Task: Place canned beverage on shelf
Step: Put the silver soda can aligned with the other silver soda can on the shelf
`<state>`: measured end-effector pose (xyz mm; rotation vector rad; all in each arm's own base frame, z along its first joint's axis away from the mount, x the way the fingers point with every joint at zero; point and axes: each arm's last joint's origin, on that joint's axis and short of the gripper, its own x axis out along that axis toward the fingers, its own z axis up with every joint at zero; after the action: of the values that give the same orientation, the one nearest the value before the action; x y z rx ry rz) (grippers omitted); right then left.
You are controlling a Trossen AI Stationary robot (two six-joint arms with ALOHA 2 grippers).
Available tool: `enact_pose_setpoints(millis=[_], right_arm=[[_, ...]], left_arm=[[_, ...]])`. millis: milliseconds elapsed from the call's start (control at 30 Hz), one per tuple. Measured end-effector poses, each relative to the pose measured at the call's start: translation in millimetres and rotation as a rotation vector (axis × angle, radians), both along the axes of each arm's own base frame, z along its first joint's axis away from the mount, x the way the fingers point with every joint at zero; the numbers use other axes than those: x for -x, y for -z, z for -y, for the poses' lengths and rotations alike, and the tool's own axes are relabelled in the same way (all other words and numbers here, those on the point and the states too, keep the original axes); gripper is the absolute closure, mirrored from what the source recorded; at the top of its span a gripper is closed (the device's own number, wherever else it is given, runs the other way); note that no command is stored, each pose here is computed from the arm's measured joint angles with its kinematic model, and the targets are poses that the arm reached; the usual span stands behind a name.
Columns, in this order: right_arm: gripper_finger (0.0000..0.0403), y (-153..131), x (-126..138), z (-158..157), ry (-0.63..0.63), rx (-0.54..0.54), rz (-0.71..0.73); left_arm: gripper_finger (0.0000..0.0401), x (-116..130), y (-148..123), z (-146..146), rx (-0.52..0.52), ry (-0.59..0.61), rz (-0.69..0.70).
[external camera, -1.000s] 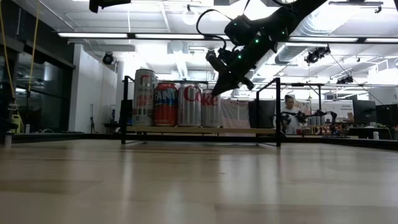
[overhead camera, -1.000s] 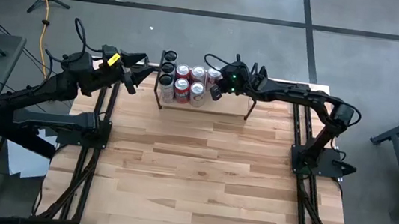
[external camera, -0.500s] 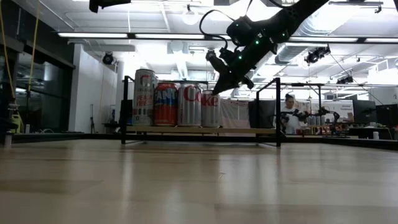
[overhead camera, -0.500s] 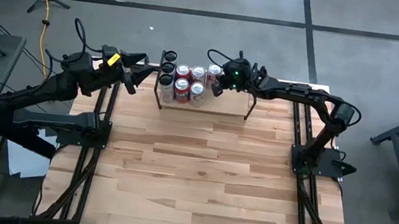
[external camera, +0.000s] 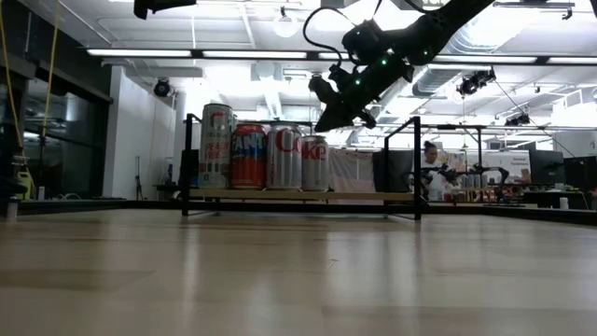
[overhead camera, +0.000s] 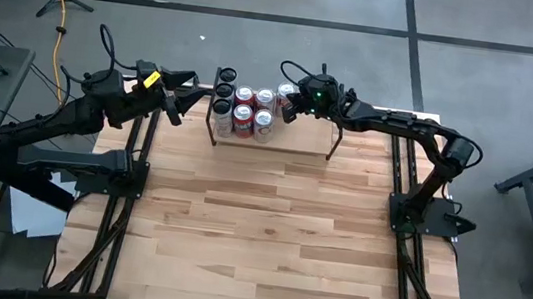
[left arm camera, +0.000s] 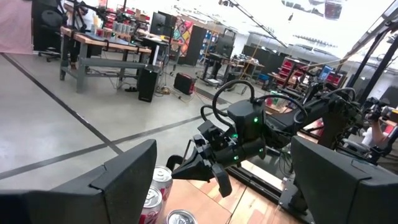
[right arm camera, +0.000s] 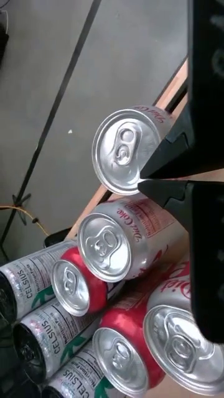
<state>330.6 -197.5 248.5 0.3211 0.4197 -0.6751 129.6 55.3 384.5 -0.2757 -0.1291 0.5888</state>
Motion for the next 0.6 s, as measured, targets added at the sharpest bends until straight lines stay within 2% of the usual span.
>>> enact_pose_setpoints(millis=[100, 233, 367, 467, 600], right_arm=[[0.0403, -1.7, 1.3, -0.9, 0.004, -0.017, 0.008], [0.0403, -18.8, 13.1, -5.1, 0.033, -0.037, 0.027], [0.0403, -24.8, 25.3, -9.6, 0.103, -0.029, -0.054], [0.0403, -20.6, 27.1, -10.4, 0.144, -0.073, -0.071], [0.0403, 1.9, 16.5, -4.1, 0.199, -0.159, -0.055]], left_arm=[[0.0076, 0.0, 0.0, 0.0, 0.0, 0.0, 0.0], [0.0076, 0.0, 0.0, 0.0, 0.0, 0.0, 0.0], [0.0076, 0.0, 0.0, 0.0, 0.0, 0.0, 0.0], [0.0076, -0.8, 0.3, -0.3, 0.001, 0.0, -0.003], [0.0076, -1.3, 0.6, -0.5, 0.002, -0.003, -0.004]])
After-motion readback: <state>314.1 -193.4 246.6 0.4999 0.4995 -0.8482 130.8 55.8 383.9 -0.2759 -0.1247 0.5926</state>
